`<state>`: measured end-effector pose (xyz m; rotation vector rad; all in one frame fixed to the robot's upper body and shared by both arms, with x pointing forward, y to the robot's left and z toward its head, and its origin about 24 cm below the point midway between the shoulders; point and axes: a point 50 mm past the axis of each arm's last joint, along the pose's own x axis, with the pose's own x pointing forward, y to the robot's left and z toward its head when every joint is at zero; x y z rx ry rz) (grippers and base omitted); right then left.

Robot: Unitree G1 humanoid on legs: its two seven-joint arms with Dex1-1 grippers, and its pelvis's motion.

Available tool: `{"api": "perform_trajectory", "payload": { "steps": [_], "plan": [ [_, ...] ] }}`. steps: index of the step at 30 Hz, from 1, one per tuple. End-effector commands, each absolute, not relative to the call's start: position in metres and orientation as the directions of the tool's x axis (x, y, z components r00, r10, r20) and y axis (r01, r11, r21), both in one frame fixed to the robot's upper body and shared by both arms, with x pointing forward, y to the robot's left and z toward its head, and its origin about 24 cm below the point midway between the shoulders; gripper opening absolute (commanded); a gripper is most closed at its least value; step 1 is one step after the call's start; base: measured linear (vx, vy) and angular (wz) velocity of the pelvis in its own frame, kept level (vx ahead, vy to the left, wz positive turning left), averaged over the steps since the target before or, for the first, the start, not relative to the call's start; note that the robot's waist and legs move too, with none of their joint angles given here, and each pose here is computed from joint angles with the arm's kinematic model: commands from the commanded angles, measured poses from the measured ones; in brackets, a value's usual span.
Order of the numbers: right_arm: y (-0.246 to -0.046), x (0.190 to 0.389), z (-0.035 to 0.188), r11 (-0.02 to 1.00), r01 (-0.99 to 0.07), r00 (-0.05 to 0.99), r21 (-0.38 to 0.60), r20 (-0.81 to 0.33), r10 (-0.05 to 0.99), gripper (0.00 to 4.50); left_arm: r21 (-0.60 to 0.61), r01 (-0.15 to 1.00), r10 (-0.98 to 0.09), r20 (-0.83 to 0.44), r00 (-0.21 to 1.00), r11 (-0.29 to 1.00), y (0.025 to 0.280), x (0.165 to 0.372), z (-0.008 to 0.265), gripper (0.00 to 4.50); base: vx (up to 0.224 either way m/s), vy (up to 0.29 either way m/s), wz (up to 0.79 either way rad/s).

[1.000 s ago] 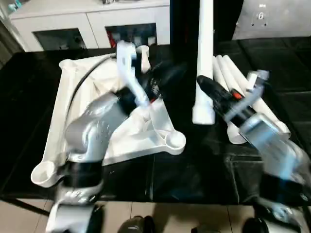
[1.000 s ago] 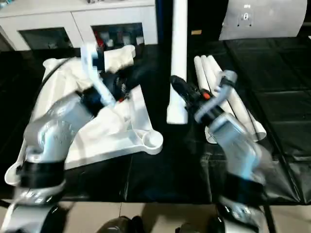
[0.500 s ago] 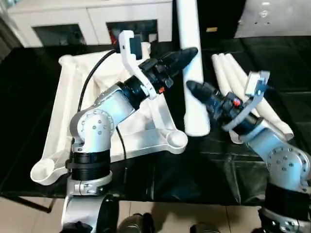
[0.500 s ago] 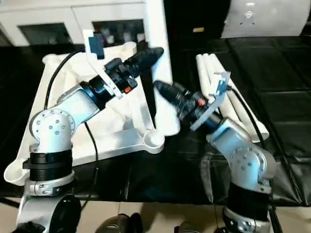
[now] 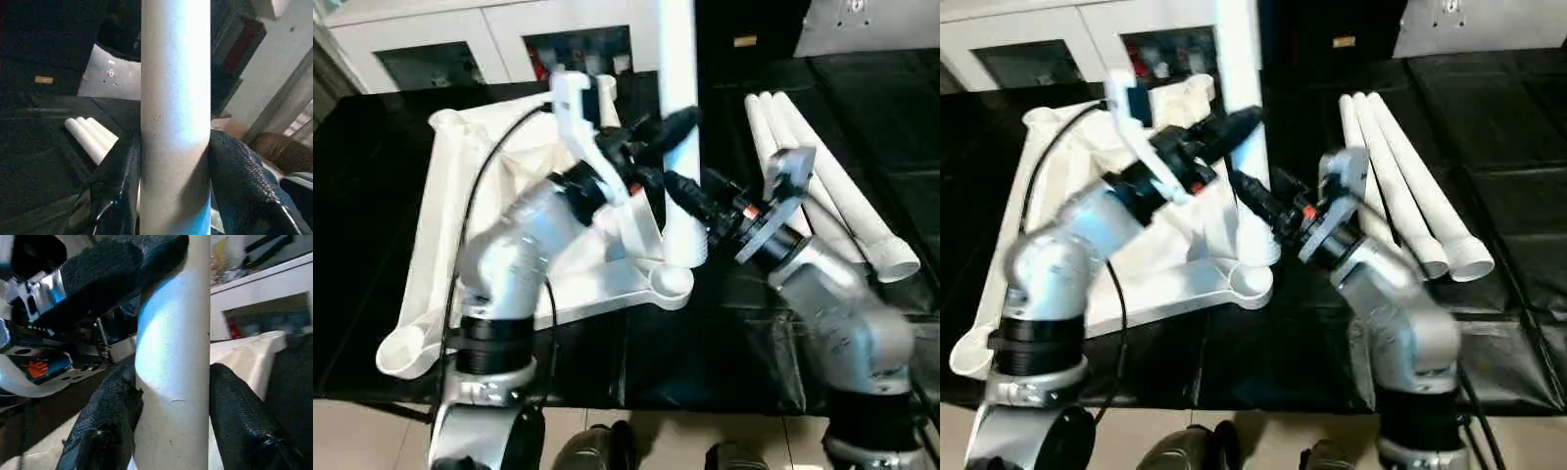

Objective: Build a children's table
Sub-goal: Pick table leg

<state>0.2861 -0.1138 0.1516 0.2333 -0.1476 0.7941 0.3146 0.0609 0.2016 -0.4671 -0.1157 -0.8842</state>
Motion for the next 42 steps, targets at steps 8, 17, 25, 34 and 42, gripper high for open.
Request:
{"api": "perform_trajectory", "payload": {
  "steps": [8, 17, 25, 34, 42],
  "plan": [
    [-0.101, 0.286, 0.154, 0.714, -0.7, 0.692, -0.023, 0.226, 0.686, 1.83, -0.245, 0.745, -0.707, 0.237, 0.667, 0.621, 0.062, 0.306, 0.191, 1.78, 0.0, 0.0, 0.0],
    [-0.1, 0.292, 0.155, 0.689, -0.724, 0.67, -0.025, 0.214, 0.711, 1.83, -0.301, 0.655, -0.609, 0.24, 0.756, 0.693, 0.079, 0.314, 0.188, 1.78, 0.0, 0.0, 0.0],
    [-0.106, 0.298, 0.16, 0.676, -0.737, 0.662, -0.006, 0.197, 0.723, 2.93, -0.293, 0.629, -0.59, 0.219, 0.777, 0.72, 0.091, 0.325, 0.189, 1.78, 0.0, 0.0, 0.0],
    [-0.128, 0.297, 0.172, 0.654, -0.748, 0.66, 0.114, 0.229, 0.716, 3.6, -0.311, 0.676, -0.644, 0.214, 0.735, 0.668, 0.098, 0.335, 0.193, 1.78, 0.0, 0.0, 0.0],
    [-0.143, 0.291, 0.175, 0.522, -0.83, 0.548, 0.196, 0.114, 0.829, 4.09, -0.4, 0.846, -0.79, 0.357, 0.498, 0.352, 0.092, 0.326, 0.215, 1.78, 0.0, 0.0, 0.0]
  ]
}}
